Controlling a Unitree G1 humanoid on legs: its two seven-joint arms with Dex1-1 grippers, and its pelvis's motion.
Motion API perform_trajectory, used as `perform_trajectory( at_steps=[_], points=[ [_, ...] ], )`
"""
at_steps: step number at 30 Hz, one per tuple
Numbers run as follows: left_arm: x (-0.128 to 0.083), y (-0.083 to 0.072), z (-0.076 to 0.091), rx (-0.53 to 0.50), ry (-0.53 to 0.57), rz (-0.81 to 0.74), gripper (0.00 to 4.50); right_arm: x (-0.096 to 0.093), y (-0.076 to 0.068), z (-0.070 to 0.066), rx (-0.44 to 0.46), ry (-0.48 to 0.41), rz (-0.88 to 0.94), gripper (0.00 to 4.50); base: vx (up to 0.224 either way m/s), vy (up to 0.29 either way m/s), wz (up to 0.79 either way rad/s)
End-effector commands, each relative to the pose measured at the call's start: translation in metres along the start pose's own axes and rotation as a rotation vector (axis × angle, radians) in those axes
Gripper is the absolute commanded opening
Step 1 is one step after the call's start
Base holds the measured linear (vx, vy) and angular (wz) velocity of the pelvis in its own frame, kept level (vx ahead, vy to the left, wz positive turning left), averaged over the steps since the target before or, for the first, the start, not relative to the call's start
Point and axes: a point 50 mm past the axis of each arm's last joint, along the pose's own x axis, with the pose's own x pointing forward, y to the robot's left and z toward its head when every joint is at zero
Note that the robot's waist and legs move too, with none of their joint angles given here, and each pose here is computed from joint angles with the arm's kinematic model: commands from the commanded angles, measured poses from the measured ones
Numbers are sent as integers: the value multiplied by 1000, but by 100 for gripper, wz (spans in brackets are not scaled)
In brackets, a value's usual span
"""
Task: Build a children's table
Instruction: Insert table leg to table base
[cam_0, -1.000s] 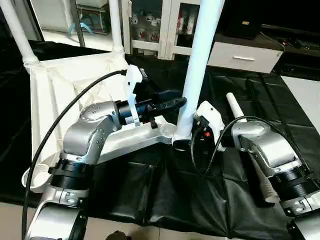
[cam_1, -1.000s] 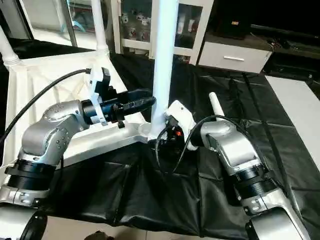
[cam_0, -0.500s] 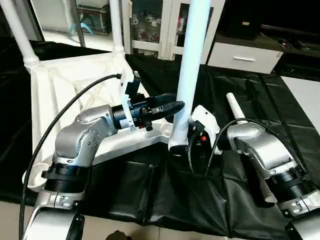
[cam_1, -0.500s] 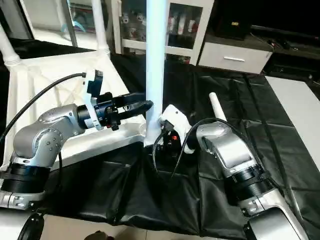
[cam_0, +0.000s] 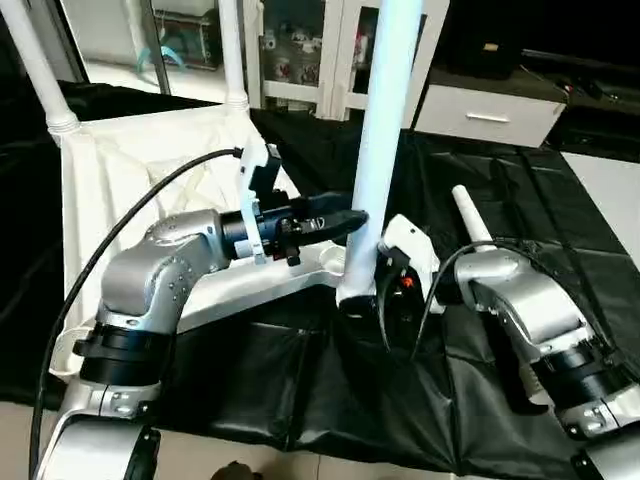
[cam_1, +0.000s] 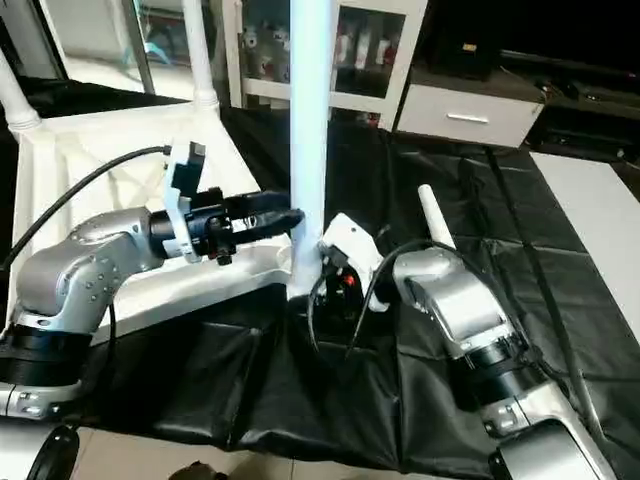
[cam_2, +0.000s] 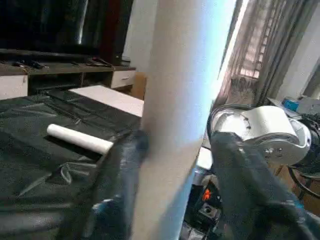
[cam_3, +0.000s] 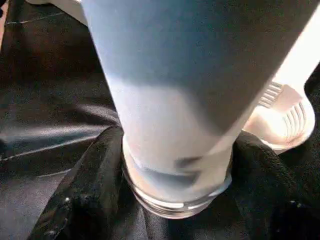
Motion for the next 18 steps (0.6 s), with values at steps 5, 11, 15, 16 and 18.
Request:
perform_trajectory(
  at_steps=[5,11,15,16,18],
  points=[
    [24,0,-1,146,55,23,250,4,7,12,-94,-3,15,270,0,0,0],
    [23,6,4,133,23,80,250,5,5,13,-109,1,2,270,0,0,0],
    [20,5,7,108,-27,63,214,4,3,14,-111,0,-8,270,0,0,0],
    [19,5,9,96,-43,59,214,4,2,14,-112,0,-11,270,0,0,0],
    [18,4,10,76,-66,55,196,4,1,15,-113,-3,-16,270,0,0,0]
  ],
)
